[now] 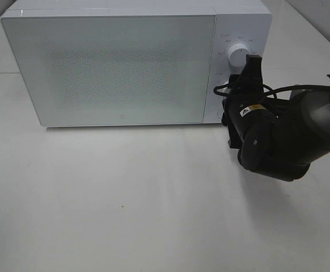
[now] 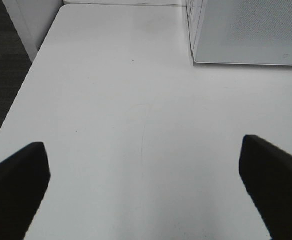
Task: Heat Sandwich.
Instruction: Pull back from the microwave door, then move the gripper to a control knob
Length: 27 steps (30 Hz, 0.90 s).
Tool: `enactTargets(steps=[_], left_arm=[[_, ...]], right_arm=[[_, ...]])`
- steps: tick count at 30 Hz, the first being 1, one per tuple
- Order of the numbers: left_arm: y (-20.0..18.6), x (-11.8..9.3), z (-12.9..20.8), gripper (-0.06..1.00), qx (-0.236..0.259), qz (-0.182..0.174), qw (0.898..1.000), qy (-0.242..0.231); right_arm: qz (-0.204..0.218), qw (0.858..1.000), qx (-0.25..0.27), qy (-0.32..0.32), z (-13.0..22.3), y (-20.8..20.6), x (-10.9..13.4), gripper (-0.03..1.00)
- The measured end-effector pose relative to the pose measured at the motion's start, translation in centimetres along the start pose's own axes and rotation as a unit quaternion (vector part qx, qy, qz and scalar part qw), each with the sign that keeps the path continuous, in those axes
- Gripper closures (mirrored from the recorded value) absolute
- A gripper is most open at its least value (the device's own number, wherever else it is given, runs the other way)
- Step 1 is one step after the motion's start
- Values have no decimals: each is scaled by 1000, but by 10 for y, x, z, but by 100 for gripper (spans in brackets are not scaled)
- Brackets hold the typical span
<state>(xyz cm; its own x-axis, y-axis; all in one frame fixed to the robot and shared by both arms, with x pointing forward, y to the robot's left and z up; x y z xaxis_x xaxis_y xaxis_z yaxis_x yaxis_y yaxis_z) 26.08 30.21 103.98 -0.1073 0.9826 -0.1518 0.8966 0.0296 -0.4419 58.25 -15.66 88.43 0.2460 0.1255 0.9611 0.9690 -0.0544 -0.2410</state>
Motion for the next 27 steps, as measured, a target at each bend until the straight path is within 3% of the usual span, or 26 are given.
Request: enactTargets(steps=[1, 2, 6, 20, 27], left_arm=[[0, 0, 0, -3, 0, 0, 1000, 0], [0, 0, 0, -3, 0, 0, 1000, 0], [0, 0, 0, -3, 0, 0, 1000, 0], [0, 0, 0, -3, 0, 0, 1000, 0], [0, 0, 0, -3, 0, 0, 1000, 0]], right_arm=[[0, 1000, 0, 0, 0, 0, 0, 41], [0, 1000, -1, -4, 0, -1, -1, 33], [3, 1000, 1, -6, 0, -2, -2, 22], [-3, 1000, 4, -9, 1, -2, -1, 22], [-12, 998, 47, -38, 3, -11, 3, 22]])
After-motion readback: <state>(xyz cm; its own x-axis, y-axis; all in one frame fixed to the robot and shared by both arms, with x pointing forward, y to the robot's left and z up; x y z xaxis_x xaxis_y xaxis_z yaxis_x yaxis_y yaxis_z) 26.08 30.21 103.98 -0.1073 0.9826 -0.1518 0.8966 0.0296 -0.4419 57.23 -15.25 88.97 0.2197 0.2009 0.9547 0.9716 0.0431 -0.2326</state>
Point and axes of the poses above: a point on each arm's last joint axis where the gripper is mounted, y pointing out along that axis toward the gripper, x along the wrist's bending axis when the last joint is at zero, z = x × y, the point moved 3 cm from there along y, pointing out along that axis toward the gripper, and after that the axes turned 9 degrees about -y, right-handed, at the moved point
